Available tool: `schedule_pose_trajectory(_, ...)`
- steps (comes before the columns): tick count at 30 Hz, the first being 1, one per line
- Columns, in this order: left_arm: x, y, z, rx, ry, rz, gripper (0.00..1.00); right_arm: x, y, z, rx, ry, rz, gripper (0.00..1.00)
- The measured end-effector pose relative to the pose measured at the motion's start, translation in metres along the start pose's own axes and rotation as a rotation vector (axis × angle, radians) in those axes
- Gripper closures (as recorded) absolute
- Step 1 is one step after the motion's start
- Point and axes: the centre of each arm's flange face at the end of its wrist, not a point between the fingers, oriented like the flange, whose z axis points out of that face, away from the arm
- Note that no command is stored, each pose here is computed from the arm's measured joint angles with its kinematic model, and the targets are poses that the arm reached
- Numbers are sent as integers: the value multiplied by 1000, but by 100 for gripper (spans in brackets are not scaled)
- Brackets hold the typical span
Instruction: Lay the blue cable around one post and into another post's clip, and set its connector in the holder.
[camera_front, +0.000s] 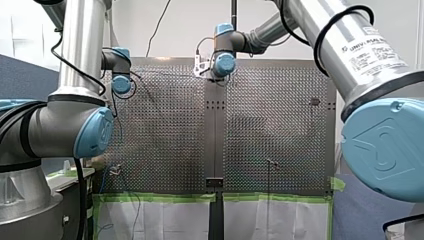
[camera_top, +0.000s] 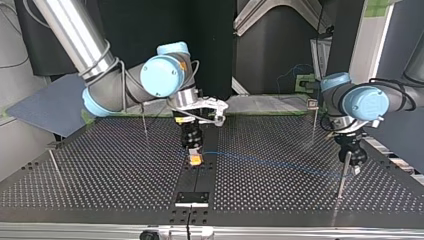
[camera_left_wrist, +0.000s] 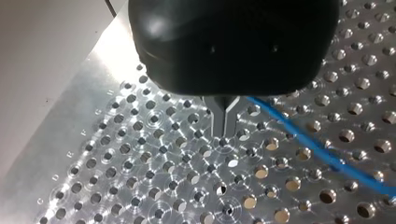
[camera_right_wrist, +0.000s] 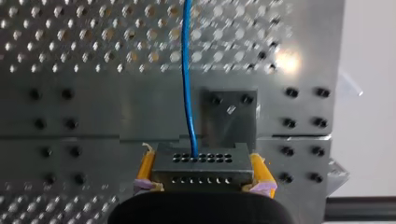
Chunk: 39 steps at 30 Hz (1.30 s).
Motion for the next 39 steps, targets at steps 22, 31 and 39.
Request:
schedule_pose_trajectory(22, 32, 2, 0, -3, 50, -28, 0, -62, 64, 3, -88, -92, -24, 100)
schedule_pose_trajectory(31, 31, 3, 1, -17, 30, -92, 0, -89, 85, 0, -125, -100, -6, 100)
schedule_pose_trajectory(39, 32, 3, 1, -23, 27, -88, 0, -114, 126, -2, -189, -90, 20, 100)
